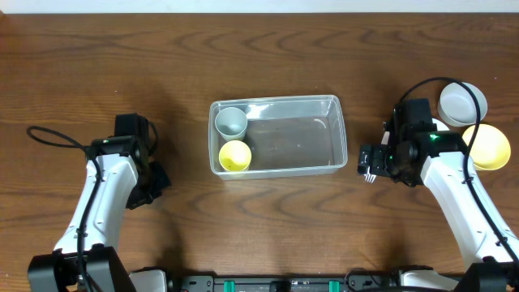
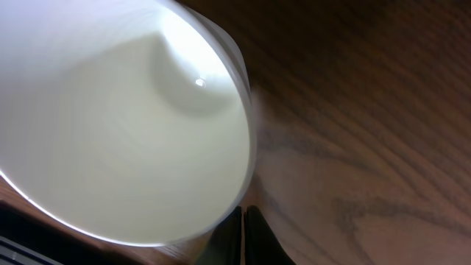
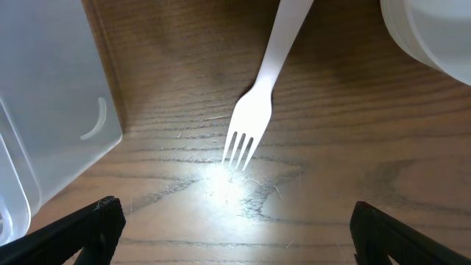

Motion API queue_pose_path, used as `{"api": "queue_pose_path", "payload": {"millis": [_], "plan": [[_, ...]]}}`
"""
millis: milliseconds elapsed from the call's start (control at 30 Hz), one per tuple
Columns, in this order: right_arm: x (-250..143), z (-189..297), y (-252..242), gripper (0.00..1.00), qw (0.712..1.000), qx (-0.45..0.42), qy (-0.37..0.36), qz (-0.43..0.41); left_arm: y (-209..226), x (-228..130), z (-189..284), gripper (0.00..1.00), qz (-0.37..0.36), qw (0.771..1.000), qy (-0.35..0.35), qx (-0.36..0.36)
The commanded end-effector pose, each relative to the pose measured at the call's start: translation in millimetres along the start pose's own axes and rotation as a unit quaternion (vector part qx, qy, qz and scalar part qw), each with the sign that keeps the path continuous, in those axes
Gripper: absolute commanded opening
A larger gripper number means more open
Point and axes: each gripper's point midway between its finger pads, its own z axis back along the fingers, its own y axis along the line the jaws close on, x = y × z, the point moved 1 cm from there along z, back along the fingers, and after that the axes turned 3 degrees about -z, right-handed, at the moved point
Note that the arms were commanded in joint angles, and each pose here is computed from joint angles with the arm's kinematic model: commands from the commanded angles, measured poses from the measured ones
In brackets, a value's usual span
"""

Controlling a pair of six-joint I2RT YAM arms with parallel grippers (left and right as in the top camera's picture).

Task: Pack container
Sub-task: 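Lower left gripper onto the white cup and grasp it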

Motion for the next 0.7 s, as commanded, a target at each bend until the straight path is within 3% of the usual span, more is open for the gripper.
{"api": "queue_pose_path", "payload": {"millis": [0,133,300,400,467,567,667], "plan": [[7,3,-1,0.99,1.000,-0.002,-0.010,0.000,1,0,1,0.06,-0.007,1.000,0.002,0.001],[10,3,-2,0.99,1.000,-0.004,-0.015,0.004,0,5,5,0.06,-0.006,1.000,-0.005,-0.002],[14,3,-3,0.99,1.000,-0.008,-0.025,0.006,-3,15,22,0.16,-0.021,1.000,-0.021,-0.007],[15,3,-2,0.99,1.000,-0.008,-0.027,0.006,-4,23,42,0.17,-0.022,0.999,-0.043,-0.015],[15,3,-2,0.99,1.000,-0.008,-0.027,0.006,-4,29,61,0.23,-0.021,0.997,-0.068,-0.024],[15,3,-2,0.99,1.000,-0.008,-0.027,0.006,-2,37,80,0.47,-0.017,0.994,-0.102,-0.030],[14,3,-2,0.99,1.000,-0.008,-0.026,0.006,8,39,82,0.52,-0.006,0.994,-0.111,-0.015]]}}
